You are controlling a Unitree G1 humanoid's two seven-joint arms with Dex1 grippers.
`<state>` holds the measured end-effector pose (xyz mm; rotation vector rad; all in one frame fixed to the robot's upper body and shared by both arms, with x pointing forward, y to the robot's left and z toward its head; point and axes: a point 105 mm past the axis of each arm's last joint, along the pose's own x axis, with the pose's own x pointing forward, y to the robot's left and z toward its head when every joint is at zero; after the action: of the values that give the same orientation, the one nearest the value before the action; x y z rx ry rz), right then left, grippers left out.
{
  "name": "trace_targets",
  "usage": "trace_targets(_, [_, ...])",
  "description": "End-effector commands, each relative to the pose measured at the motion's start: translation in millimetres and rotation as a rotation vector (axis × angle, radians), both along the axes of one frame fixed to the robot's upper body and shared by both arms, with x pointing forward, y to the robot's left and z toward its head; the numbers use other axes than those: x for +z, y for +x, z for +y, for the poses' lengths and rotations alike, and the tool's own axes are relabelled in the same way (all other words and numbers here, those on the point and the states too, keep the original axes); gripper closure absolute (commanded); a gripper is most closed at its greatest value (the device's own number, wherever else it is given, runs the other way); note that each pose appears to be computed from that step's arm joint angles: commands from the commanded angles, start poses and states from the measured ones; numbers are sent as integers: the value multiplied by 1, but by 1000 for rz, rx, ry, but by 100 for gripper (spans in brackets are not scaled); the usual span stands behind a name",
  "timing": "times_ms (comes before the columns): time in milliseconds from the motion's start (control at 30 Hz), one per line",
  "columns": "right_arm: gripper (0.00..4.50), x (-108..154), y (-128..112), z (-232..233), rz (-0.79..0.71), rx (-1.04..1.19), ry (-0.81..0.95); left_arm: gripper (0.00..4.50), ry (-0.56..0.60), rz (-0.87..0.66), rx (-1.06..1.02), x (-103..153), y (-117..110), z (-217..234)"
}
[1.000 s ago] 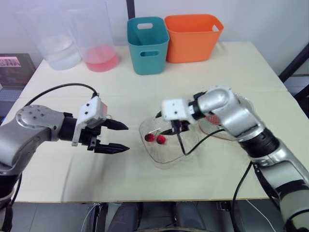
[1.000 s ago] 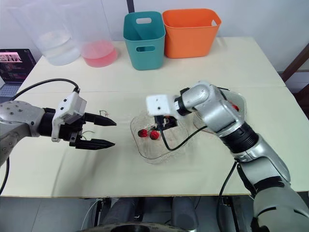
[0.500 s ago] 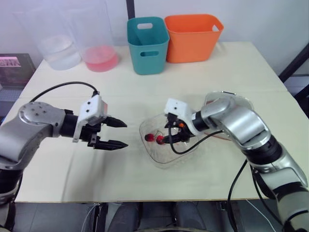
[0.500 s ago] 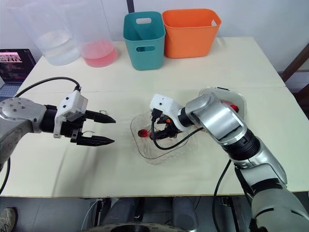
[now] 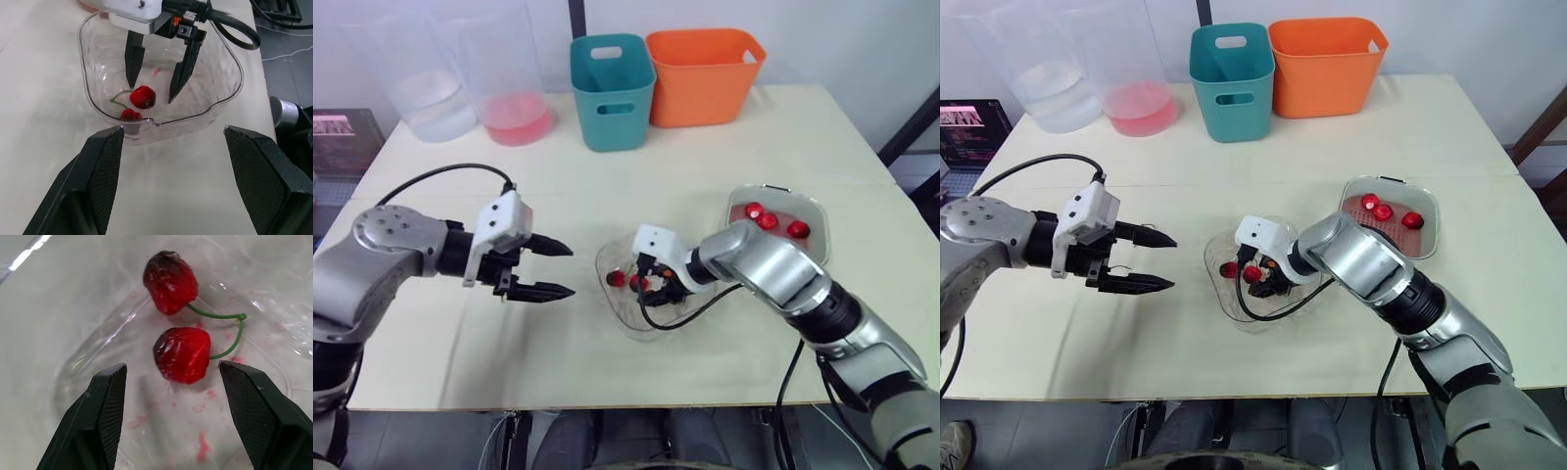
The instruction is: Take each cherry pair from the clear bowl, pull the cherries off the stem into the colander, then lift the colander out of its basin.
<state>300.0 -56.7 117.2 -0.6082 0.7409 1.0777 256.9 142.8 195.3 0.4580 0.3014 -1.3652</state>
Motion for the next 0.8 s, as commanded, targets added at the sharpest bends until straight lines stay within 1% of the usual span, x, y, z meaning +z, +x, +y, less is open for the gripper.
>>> trace_targets(33, [129, 7, 2, 9, -21, 14, 18, 104, 6, -39, -7, 6, 0, -2])
trace_targets(267, [129, 3, 0, 16, 10, 0, 38, 104, 10, -41, -1, 3, 0, -2])
trace_targets(367, [129, 0, 0, 17, 0, 7, 23, 104, 9, -41, -2, 3, 0, -2])
trace_targets(467, [211, -2, 5, 16, -30, -5, 18, 104, 10, -43, -1, 3, 0, -3])
trace_targets(533, [304, -2, 7, 16, -38, -10, 20, 104, 12, -44, 0, 2, 1, -2])
trace_targets(567, [360, -2, 8, 15, -41, -12, 20, 104, 12, -45, 1, 2, 1, -2])
trace_targets(600, [397, -2, 8, 15, -42, -13, 20, 104, 12, -45, 1, 2, 1, -2])
trace_targets(667, [434, -2, 8, 14, -45, -15, 19, 104, 10, -47, 3, 2, 2, -3])
trace_targets(800, [434, 1, 8, 11, -56, -8, 20, 104, 6, -49, 4, 1, 4, -4])
